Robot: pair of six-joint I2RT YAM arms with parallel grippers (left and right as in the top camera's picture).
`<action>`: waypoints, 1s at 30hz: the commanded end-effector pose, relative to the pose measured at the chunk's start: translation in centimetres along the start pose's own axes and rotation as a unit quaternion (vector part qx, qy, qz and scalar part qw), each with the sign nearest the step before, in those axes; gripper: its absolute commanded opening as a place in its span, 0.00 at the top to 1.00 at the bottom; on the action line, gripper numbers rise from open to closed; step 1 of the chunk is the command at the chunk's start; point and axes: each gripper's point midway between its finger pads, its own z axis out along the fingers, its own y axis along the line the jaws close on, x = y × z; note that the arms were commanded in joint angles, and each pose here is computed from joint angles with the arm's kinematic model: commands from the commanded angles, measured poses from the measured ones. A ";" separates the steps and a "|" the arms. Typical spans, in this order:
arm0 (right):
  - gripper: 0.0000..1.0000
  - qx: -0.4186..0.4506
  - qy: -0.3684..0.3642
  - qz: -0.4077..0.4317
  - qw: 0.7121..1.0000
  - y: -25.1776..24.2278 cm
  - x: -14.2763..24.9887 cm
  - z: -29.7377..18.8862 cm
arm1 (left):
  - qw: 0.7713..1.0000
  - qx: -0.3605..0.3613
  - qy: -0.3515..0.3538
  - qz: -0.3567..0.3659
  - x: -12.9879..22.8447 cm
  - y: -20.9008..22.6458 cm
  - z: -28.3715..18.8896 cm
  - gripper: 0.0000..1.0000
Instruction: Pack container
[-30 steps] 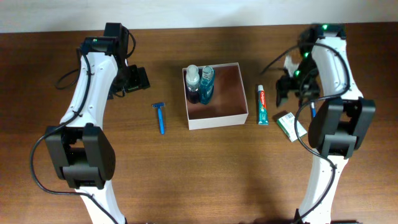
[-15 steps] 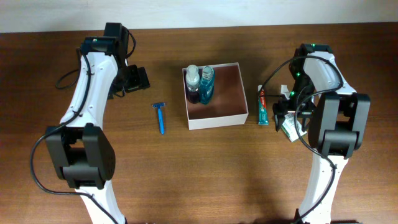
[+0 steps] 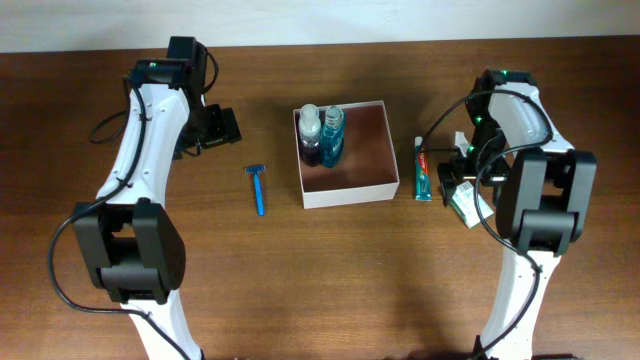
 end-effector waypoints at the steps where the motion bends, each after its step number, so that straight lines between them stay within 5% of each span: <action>1: 0.01 0.012 -0.054 0.010 0.998 0.0 2.4 -4.1 | 1.000 -0.003 -0.008 -0.004 -0.1 0.2 -0.5 0.01; 11: 0.01 -0.001 -0.150 0.020 0.988 1.1 6.9 -7.1 | 1.000 -0.003 -0.008 -0.004 -0.1 0.2 -0.5 0.01; 17: 0.01 0.006 -0.205 0.006 0.979 0.7 3.6 -3.3 | 1.000 -0.003 -0.008 -0.004 -0.1 0.2 -0.5 0.01; 24: 0.01 0.035 -0.281 0.011 0.959 -0.5 -0.1 -4.4 | 1.000 -0.003 -0.008 -0.004 -0.1 0.2 -0.5 0.01; 30: 0.02 0.028 -0.275 -0.079 0.958 0.5 -0.7 -3.5 | 1.000 -0.003 -0.008 -0.004 -0.1 0.2 -0.5 0.01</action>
